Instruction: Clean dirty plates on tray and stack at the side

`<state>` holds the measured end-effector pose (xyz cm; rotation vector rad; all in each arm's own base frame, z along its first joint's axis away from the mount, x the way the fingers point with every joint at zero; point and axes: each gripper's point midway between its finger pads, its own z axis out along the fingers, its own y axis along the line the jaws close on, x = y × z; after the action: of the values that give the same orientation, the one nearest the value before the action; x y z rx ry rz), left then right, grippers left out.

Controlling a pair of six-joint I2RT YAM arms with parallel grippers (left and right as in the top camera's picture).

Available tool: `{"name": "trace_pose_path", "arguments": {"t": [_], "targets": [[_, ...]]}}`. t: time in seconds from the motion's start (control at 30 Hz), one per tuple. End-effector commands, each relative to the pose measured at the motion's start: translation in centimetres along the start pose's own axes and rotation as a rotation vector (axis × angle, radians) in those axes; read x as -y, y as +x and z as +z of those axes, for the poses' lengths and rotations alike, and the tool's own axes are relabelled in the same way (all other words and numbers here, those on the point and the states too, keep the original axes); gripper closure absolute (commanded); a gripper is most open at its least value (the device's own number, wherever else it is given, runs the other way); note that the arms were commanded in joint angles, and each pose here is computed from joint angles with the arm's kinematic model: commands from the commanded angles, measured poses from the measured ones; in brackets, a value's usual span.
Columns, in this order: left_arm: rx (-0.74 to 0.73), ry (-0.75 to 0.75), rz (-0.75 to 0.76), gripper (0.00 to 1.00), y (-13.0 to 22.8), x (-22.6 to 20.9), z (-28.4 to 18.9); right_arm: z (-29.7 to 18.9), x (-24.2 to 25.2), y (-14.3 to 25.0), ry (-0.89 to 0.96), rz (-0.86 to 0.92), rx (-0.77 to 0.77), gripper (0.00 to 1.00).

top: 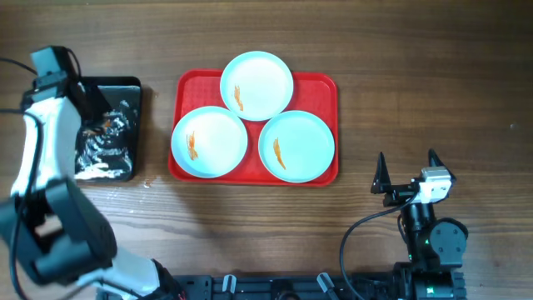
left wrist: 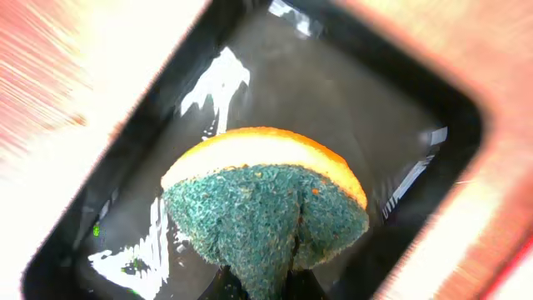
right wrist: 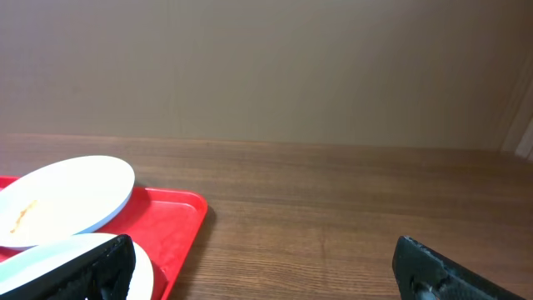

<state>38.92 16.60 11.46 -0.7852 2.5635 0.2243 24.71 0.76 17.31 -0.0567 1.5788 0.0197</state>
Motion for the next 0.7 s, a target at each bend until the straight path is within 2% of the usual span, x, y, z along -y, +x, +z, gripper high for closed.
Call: {"name": "trace_pose_path", "arguments": {"t": [0.0,0.1,0.4,0.5,0.67], "targets": [[0.134,0.081,-0.041,0.96,-2.4,0.6,-5.1,0.0,0.2,-0.2,0.011,-0.002,0.008,0.00],[0.153,0.132,-0.040,0.96,-2.7,1.3,-6.0,0.0,0.2,-0.2,0.011,-0.002,0.008,0.00],[0.134,0.159,-0.035,0.96,-3.1,2.1,-3.1,0.0,0.2,-0.2,0.011,-0.002,0.008,0.00],[0.159,0.263,-0.029,0.96,-3.7,3.8,-4.1,0.0,0.2,-0.2,0.011,-0.002,0.008,0.00],[0.241,0.292,-0.039,0.96,-5.1,3.3,-7.3,0.0,0.2,-0.2,0.011,-0.002,0.008,0.00]]}}
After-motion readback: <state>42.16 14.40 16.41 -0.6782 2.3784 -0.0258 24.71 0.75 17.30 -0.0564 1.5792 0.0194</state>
